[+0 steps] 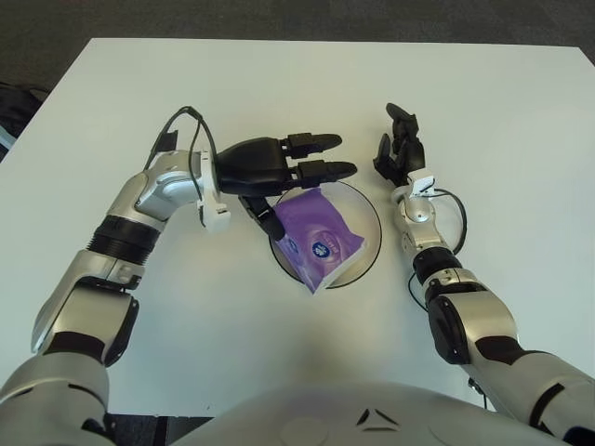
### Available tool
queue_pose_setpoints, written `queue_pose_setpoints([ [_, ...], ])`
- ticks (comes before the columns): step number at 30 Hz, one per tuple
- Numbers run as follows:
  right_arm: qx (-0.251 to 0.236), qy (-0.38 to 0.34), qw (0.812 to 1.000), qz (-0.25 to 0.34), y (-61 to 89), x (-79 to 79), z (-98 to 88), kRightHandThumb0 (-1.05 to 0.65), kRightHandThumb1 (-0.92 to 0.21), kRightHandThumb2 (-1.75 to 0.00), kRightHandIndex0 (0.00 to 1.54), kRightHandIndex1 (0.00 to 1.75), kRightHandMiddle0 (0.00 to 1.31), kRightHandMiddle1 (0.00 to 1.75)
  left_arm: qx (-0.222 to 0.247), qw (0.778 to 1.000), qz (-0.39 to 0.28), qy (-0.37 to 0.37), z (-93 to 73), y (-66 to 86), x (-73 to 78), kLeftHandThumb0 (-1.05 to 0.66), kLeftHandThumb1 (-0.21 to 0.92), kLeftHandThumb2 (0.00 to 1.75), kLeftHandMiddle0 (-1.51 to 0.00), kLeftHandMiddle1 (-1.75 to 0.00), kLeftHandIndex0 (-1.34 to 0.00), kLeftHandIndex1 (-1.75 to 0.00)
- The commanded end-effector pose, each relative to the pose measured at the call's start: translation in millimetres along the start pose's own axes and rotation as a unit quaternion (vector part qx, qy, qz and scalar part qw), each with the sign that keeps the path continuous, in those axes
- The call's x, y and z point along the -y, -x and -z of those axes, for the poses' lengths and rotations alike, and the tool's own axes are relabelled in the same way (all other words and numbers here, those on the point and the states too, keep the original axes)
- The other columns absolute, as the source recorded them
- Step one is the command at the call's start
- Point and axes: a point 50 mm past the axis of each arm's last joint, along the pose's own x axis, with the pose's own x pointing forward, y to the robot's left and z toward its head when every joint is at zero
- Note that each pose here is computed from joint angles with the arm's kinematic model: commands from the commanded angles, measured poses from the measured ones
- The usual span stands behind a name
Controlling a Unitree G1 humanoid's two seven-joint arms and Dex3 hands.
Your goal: Put the tissue paper into the plate.
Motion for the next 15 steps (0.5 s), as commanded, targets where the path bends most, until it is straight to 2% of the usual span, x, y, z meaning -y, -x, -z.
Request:
queue_pose_setpoints([
  [1, -0.153, 0.010, 0.988, 0.005, 65.1, 5.3, 63.9, -0.80, -0.92, -0.90, 0.25, 0.00, 0.00, 0.63, -0.012, 1.000, -0.017, -0.011, 6.8, 1.6, -5.8, -1.05, 0.92, 0.35, 0.00, 0.00, 0.00, 0.00],
  [3, -0.143, -0.002, 0.990, 0.012, 64.7, -0.2, 58.5, -0.79, -0.92, -0.89, 0.26, 0.00, 0.00, 0.66, -0.022, 0.999, -0.028, -0.003, 10.7, 2.0, -6.9, -1.05, 0.92, 0.38, 0.00, 0.00, 0.00, 0.00],
  [6, -0.155, -0.019, 0.987, 0.023, 65.2, 0.7, 60.5, -0.77, -0.92, -0.87, 0.27, 0.01, 0.00, 0.71, -0.045, 0.998, -0.049, 0.018, 21.9, 6.6, -9.8, -1.05, 0.92, 0.43, 0.00, 0.00, 0.00, 0.00],
  [9, -0.160, -0.030, 0.986, 0.028, 65.6, 0.5, 60.7, -0.76, -0.92, -0.85, 0.28, 0.01, 0.00, 0.74, -0.058, 0.995, -0.075, 0.044, 26.8, 9.8, -8.7, -1.04, 0.92, 0.58, 0.00, 0.00, 0.00, 0.00],
  [13, -0.165, -0.040, 0.985, 0.029, 65.4, -0.2, 60.4, -0.75, -0.92, -0.84, 0.30, 0.02, 0.00, 0.74, -0.072, 0.988, -0.098, 0.097, 35.2, 14.6, -6.5, -1.02, 0.92, 0.70, 0.00, 0.00, 0.00, 0.00],
  [15, -0.167, -0.045, 0.984, 0.030, 65.6, -0.5, 60.5, -0.75, -0.92, -0.84, 0.32, 0.03, 0.00, 0.75, -0.090, 0.980, -0.098, 0.147, 46.2, 19.4, -6.2, -1.01, 0.92, 0.79, 0.00, 0.00, 0.00, 0.00],
])
